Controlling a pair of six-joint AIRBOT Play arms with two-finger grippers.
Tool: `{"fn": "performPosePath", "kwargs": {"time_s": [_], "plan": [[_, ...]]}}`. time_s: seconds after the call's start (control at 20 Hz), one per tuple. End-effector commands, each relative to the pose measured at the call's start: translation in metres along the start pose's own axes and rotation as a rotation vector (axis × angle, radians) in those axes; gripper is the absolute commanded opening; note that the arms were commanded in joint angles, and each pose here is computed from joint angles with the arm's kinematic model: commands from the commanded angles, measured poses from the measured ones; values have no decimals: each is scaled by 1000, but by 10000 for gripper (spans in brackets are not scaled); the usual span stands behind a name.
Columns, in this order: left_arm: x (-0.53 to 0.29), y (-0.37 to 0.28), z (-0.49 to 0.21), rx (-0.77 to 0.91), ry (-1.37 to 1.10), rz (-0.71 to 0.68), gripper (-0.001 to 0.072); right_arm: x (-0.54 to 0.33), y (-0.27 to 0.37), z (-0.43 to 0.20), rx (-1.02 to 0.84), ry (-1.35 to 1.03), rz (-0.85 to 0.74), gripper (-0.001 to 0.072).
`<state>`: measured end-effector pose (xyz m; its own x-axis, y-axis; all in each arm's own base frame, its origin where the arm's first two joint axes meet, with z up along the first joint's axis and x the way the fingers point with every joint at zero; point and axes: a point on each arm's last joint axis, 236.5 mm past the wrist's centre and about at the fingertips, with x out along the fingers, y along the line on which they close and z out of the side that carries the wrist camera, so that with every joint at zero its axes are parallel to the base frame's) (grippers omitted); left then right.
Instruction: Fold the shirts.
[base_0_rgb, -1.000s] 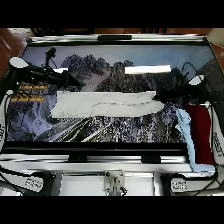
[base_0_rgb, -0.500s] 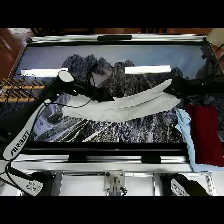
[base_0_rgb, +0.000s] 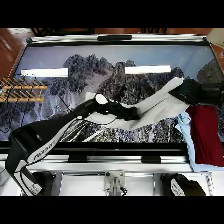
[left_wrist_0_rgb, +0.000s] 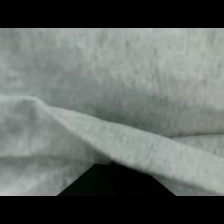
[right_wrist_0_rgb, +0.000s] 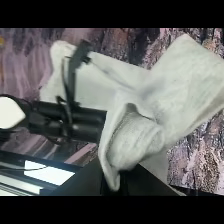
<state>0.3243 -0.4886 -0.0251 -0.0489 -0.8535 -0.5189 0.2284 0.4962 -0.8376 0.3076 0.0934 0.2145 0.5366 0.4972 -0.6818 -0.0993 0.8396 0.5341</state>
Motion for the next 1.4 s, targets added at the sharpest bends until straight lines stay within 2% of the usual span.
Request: {"fn": "performPosePath", "kwargs": {"time_s": [0.0, 0.15, 0.25, 0.4, 0.55, 0.75, 1.0, 1.05, 1.15, 1.35], "plan": [[8, -11, 12, 8, -43, -26, 31, -6, 12, 5, 2, -39, 35, 71], [-55, -2, 50, 61, -95, 2, 30, 2, 19, 20, -8, -85, 60, 71], [-116, 14, 66, 107, -113, 88, 30, 27, 32, 23, -41, -63, 94, 72], [-221, 44, 77, 171, -157, 321, 30, 86, 60, 20, -78, -6, 155, 71], [-351, 70, 82, 161, -295, 567, 31, 169, 85, -9, -105, 112, 185, 72], [-474, 65, 58, 85, -485, 662, 32, 275, 111, -54, -154, 156, 199, 72], [-529, 66, 15, 32, -521, 767, 32, 346, 128, -90, 4, 164, 239, 75], [-529, 66, 12, 36, -517, 774, 32, 352, 132, -92, 45, 157, 252, 109], [-521, 72, 9, 24, -495, 767, 32, 356, 145, -94, 102, 148, 292, 534], [-493, 98, -2, -29, -429, 742, 32, 325, 148, -90, -60, 191, 339, 544]]}}
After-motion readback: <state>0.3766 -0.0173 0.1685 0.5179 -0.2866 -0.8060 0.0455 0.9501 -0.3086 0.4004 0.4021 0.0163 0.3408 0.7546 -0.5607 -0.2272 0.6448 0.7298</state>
